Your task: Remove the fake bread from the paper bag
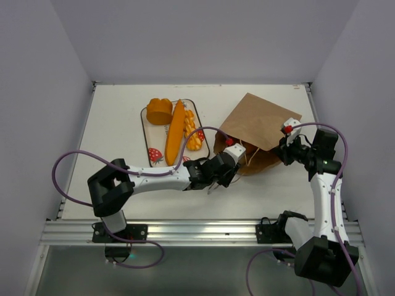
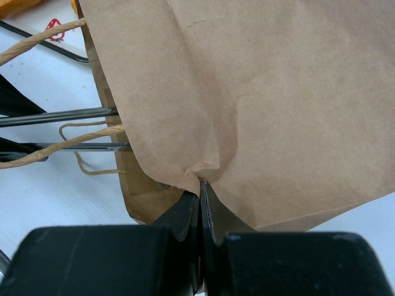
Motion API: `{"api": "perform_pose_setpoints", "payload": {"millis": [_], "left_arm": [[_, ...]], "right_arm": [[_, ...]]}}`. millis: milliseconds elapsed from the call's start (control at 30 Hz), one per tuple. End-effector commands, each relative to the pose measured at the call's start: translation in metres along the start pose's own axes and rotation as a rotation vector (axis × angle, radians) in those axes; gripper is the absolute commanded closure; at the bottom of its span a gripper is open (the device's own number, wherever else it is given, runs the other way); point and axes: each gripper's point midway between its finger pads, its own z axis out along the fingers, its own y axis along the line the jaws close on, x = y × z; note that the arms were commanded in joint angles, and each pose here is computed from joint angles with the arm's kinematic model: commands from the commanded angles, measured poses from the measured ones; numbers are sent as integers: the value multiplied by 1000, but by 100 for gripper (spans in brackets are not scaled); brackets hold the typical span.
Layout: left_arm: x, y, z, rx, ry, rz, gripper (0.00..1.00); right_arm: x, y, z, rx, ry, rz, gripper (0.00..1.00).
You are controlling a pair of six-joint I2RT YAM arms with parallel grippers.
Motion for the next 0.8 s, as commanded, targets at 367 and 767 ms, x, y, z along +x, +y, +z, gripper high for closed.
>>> {"api": "perform_pose_setpoints", "payload": {"millis": [367, 767], "left_arm": [[-37, 21, -12, -120, -118, 18, 50], [-43, 11, 3, -54, -108, 66, 48]], "right_arm": [[-3, 6, 1, -24, -19, -3, 100], [-4, 6, 1, -25, -22, 0, 100]]}}
